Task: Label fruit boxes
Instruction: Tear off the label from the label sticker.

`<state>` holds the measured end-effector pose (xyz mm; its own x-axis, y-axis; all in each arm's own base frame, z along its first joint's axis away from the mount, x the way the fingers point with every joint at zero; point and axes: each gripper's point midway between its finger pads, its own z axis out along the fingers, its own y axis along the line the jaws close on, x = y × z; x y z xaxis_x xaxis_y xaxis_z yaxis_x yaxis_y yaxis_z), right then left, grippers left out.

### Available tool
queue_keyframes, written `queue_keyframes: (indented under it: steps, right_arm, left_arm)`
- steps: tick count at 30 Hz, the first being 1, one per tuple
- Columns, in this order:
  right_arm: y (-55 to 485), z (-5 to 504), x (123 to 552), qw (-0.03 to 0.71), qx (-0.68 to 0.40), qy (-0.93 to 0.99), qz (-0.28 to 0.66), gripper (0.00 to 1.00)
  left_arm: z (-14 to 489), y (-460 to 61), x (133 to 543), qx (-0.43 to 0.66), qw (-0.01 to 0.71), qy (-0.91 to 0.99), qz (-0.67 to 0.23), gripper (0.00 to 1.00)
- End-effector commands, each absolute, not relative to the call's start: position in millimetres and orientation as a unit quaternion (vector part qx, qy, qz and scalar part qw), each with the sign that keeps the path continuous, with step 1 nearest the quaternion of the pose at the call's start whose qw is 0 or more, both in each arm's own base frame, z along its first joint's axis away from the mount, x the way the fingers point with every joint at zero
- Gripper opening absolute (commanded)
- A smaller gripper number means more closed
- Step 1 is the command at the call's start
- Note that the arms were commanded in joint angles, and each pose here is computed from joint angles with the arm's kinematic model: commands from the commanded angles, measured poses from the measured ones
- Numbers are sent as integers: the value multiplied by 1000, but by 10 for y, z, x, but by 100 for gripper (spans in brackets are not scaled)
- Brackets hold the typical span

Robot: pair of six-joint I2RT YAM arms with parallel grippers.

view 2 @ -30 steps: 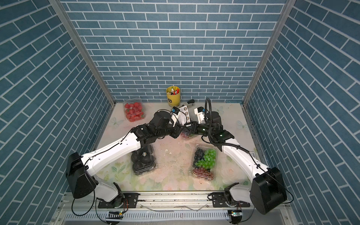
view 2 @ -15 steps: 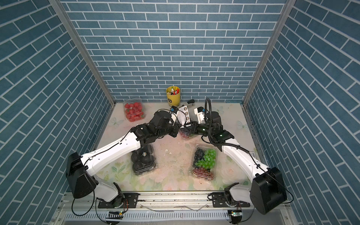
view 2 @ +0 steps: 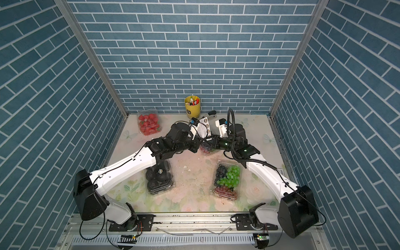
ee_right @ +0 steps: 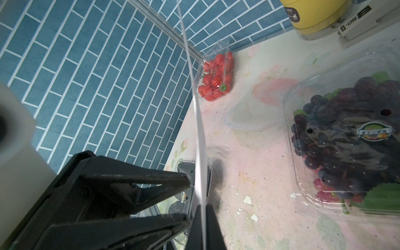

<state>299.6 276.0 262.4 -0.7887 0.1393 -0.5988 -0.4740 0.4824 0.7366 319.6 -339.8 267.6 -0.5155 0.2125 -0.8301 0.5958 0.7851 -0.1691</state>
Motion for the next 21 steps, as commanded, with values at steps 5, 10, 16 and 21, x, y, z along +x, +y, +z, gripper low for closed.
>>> queue_keyframes:
  steps: [5,10,16,21]
  right_arm:
    - [2825,2839,3006,328,-124,783,513,0]
    - [2833,2857,2990,328,-125,780,518,0]
    - [2830,2845,2993,329,-125,780,517,0]
    - [2831,2828,3000,329,-124,781,516,0]
  left_arm:
    - [2640,-3422,3247,238,430,846,-207,31]
    - [2592,-3374,3297,232,432,853,-181,29]
    - [2621,-3310,3307,225,440,852,-171,28]
    - [2652,-3267,3298,221,444,852,-167,28]
